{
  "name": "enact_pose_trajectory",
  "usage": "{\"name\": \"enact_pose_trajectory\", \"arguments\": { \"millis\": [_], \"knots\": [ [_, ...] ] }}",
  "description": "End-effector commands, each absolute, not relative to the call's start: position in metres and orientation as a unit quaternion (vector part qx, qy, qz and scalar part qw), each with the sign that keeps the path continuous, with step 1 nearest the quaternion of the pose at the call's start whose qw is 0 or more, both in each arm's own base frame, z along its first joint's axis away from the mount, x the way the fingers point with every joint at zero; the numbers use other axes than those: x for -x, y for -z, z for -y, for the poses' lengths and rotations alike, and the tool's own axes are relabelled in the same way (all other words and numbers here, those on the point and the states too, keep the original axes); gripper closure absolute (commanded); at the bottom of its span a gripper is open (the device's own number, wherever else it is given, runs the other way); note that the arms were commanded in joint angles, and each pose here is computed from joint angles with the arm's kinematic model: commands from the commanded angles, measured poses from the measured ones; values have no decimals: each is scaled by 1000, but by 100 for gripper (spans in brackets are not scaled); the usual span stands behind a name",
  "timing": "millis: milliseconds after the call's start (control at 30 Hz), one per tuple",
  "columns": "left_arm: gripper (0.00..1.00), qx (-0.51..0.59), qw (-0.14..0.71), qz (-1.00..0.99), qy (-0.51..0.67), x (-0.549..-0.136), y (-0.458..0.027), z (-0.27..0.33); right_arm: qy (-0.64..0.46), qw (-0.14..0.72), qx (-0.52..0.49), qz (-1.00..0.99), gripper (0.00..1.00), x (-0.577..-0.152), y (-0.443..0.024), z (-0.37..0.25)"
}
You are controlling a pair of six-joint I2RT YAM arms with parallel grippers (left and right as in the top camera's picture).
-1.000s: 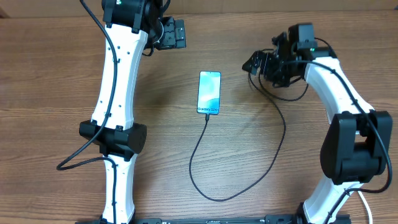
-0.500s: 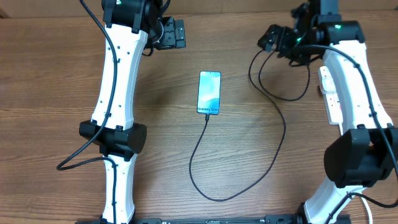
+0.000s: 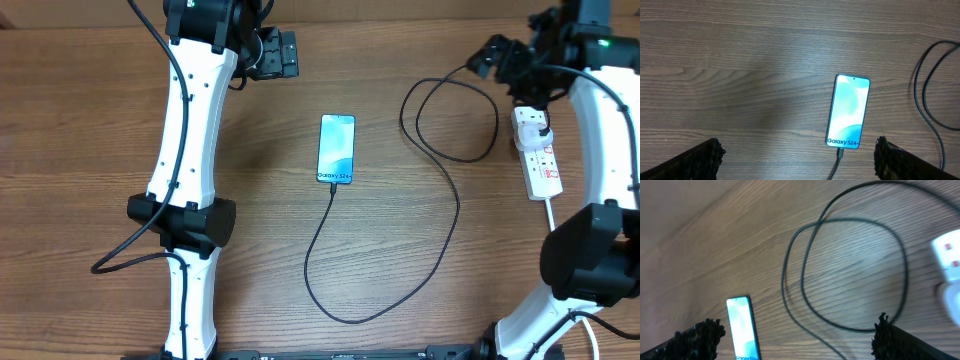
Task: Plug charger to phone and switch on socket
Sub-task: 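Move the right gripper toward the white power strip, then lower the right gripper over the orange switch beside the plugged socket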
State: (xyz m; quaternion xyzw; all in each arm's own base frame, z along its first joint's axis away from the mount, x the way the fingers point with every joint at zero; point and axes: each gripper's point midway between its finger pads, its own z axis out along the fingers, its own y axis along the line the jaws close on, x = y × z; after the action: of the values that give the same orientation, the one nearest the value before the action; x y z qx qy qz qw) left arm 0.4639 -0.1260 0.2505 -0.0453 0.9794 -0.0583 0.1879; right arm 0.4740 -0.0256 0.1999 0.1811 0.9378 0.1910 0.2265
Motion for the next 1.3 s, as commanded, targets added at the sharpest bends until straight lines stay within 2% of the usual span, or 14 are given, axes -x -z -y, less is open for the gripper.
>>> {"name": "enact_pose_trajectory", "arguments": {
  "millis": [0, 400, 633, 1100, 1267],
  "knots": [
    [0, 35, 185, -981, 48, -465, -246, 125, -212, 271, -167, -924, 0, -476, -230, 43],
    [0, 35, 185, -981, 48, -465, -246, 125, -209, 316, -208, -902, 0, -458, -240, 141],
    [0, 35, 185, -981, 48, -465, -246, 125, -148, 294, -233, -915, 0, -446, -214, 178],
    [0, 35, 185, -981, 48, -465, -246, 125, -140, 198, -239, -940, 0, -444, -129, 182],
    [0, 35, 185, -981, 48, -465, -246, 125, -141, 177, -240, -944, 0, -441, -116, 180]
  ]
}}
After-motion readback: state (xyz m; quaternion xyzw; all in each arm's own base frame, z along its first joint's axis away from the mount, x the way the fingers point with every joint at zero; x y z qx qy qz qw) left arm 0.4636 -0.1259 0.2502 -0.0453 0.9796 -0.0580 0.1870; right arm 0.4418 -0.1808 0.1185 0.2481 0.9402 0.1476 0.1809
